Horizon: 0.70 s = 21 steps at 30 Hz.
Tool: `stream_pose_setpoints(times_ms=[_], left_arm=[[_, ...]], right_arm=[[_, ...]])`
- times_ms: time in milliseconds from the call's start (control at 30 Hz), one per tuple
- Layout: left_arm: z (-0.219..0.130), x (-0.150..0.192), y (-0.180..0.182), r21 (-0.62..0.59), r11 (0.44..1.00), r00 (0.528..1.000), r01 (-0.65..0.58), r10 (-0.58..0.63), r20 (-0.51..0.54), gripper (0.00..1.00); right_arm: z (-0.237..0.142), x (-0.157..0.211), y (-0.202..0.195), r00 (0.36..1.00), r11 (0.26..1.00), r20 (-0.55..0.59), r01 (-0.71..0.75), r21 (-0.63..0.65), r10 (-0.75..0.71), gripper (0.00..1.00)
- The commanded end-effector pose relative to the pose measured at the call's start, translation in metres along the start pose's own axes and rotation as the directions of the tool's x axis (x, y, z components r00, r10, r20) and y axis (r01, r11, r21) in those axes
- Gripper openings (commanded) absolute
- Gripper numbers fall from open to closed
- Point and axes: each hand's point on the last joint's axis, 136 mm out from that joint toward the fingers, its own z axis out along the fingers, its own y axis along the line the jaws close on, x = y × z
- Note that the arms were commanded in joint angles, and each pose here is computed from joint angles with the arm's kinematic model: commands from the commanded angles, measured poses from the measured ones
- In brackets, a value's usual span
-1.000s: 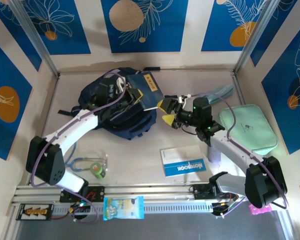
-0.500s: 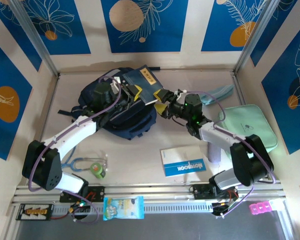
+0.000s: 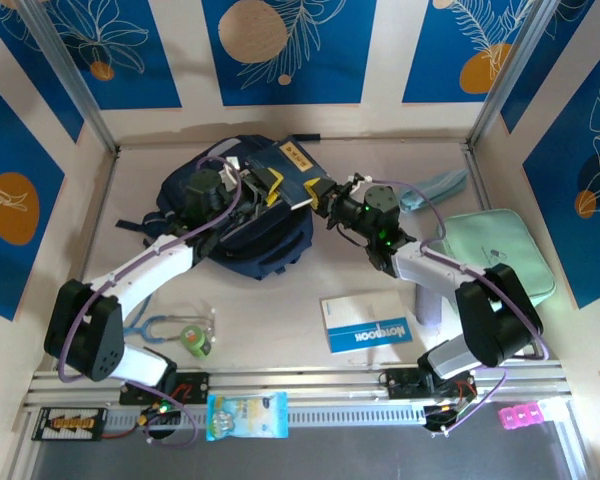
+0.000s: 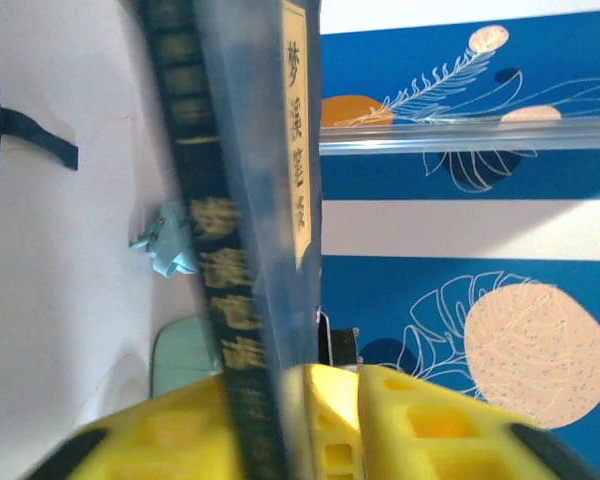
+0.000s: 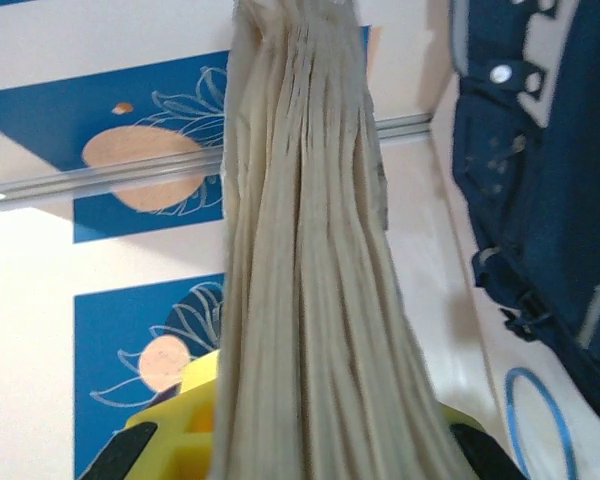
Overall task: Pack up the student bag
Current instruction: Pass the book, then open the student bag at the center of the table.
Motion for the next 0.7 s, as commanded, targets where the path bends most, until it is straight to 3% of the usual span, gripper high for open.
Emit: stream_pose_setpoints(times_ms=[0,100,167,200,300,433,567,667], left_arm=[[-0.017,0.000,0.003,-0.060,0.985,0.987,-0.160,0.160,-0.007,0.56],[-0.040,-0.001,0.035,-0.245,0.924,0.954,-0.294,0.299,-0.018,0.79],[-0.061,-0.004,0.055,-0.367,0.842,0.912,-0.395,0.407,-0.047,0.96],[-0.068,-0.006,0.062,-0.407,0.798,0.886,-0.445,0.459,-0.070,1.00],[-0.083,-0.006,0.076,-0.472,0.655,0.793,-0.590,0.580,-0.187,1.00],[-0.084,-0.003,0.090,-0.451,0.490,0.657,-0.746,0.650,-0.382,1.00],[-0.071,-0.003,0.104,-0.382,0.373,0.531,-0.846,0.658,-0.533,1.00],[-0.061,-0.013,0.117,-0.395,0.278,0.474,-0.876,0.648,-0.596,1.00]], right_arm=[[-0.018,-0.011,-0.007,0.994,0.993,0.084,0.069,0.091,-0.076,0.02],[-0.032,-0.014,0.004,0.976,0.976,0.094,0.186,0.115,-0.197,0.01],[-0.042,-0.018,0.009,0.956,0.954,0.102,0.258,0.155,-0.275,0.00],[-0.047,-0.021,0.011,0.946,0.942,0.107,0.283,0.182,-0.305,0.00],[-0.062,-0.029,0.015,0.908,0.897,0.131,0.355,0.263,-0.398,0.01],[-0.074,-0.038,0.018,0.879,0.861,0.145,0.391,0.324,-0.454,0.01],[-0.086,-0.047,0.013,0.869,0.849,0.176,0.375,0.373,-0.462,0.01],[-0.096,-0.052,0.005,0.868,0.842,0.193,0.353,0.409,-0.458,0.01]])
